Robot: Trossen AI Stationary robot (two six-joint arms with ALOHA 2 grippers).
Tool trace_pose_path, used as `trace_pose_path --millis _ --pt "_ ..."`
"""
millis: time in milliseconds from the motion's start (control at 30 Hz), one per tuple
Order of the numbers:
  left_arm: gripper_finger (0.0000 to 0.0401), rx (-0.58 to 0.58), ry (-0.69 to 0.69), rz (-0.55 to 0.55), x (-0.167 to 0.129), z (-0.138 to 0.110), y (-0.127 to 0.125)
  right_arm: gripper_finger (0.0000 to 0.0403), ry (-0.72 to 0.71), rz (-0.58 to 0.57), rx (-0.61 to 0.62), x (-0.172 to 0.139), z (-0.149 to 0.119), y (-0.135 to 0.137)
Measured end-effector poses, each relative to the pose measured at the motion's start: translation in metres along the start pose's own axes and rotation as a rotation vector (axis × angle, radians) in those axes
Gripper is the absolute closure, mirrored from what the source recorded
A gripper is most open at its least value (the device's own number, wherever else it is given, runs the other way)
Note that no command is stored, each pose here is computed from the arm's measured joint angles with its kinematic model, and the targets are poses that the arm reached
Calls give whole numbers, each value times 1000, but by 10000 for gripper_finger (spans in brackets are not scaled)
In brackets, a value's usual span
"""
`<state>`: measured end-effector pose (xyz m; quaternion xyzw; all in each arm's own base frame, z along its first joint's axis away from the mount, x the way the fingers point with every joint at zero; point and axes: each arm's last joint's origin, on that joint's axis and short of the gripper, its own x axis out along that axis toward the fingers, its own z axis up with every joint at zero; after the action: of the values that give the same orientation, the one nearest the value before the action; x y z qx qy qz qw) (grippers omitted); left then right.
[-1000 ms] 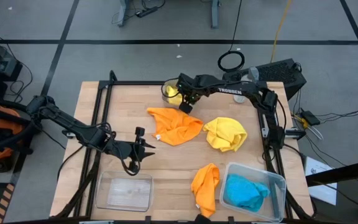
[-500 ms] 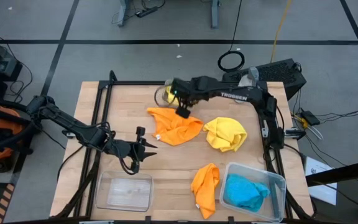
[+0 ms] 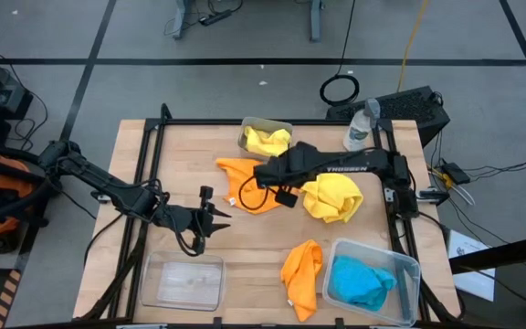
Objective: Sort microfiber towel by color & place in baskets
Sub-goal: Put the yellow microfiber cloth into the gray bin
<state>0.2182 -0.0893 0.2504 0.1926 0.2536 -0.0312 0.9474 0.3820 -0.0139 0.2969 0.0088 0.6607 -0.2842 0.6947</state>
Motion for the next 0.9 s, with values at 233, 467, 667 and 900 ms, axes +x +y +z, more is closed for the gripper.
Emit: trace_pose_path --millis 233,467,667,900 --pt "283 -23 1 0 0 0 0 363 87 47 -62 10 -18 24" --pt "283 -23 1 0 0 0 0 305 255 -6 -63 47 -48 25" --pt "283 -23 1 0 0 0 0 238 336 72 35 85 -69 18" --pt "283 -24 -2 1 0 0 0 168 452 50 85 121 -94 12"
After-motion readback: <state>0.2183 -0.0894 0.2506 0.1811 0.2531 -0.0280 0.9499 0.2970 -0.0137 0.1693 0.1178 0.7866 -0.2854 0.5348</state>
